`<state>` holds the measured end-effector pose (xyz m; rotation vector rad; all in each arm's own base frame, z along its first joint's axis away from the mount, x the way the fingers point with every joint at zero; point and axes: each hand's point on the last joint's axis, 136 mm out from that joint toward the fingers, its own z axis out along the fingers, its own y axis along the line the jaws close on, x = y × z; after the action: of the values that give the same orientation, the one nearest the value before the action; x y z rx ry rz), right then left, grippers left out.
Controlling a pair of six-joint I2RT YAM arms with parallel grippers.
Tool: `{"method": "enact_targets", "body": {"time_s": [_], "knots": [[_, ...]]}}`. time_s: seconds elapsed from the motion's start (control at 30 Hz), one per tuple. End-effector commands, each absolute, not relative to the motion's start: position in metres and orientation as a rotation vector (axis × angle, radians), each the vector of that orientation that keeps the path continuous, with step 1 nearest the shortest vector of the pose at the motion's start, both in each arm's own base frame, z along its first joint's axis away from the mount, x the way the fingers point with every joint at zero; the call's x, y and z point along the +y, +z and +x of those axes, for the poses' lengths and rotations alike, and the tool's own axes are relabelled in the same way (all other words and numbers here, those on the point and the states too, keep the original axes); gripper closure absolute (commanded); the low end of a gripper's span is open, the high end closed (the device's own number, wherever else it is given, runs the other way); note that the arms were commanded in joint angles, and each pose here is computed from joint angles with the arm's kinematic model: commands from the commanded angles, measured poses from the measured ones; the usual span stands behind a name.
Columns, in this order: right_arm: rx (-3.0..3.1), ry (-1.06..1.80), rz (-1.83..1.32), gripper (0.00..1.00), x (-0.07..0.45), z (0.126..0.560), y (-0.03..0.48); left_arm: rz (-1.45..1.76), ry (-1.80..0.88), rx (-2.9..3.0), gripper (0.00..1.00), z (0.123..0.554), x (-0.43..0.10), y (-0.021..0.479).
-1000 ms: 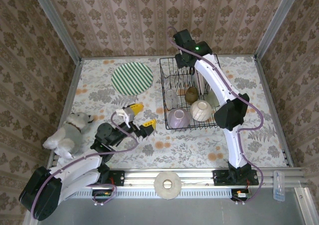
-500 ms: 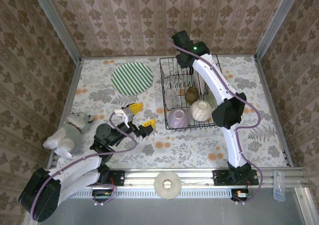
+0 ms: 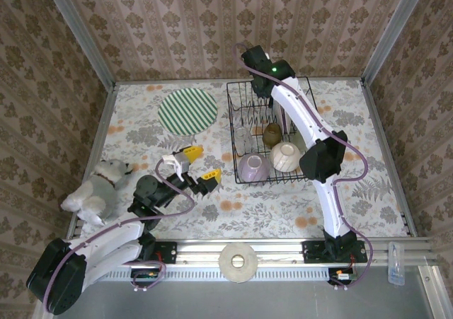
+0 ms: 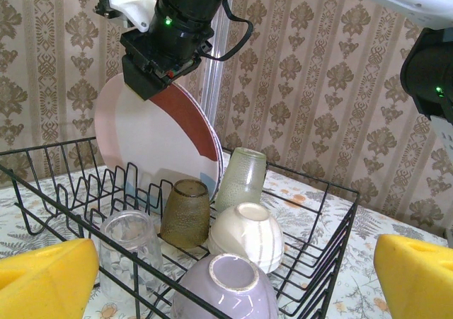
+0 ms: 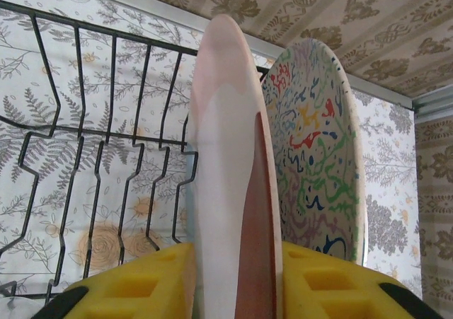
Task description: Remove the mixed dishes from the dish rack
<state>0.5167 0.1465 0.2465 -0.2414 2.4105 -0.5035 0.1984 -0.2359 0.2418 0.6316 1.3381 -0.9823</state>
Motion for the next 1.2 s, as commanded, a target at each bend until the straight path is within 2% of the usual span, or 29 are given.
{"method": "enact_targets", "body": {"time_s": [0.0,0.53,1.17], "knots": [[2.432,-0.577,-0.246,0.71,0.141,0.514,0.238,0.628,-0.989,1.314,0.00,0.195,-0.235,0.247],[2.394,-0.582,-0.220,1.00,0.140,0.509,0.257,0.617,-0.983,1.321,0.00,0.196,-0.234,0.247],[2.223,-0.655,-0.160,1.00,0.130,0.499,0.322,0.609,-0.978,1.326,0.00,0.197,-0.232,0.247]]}}
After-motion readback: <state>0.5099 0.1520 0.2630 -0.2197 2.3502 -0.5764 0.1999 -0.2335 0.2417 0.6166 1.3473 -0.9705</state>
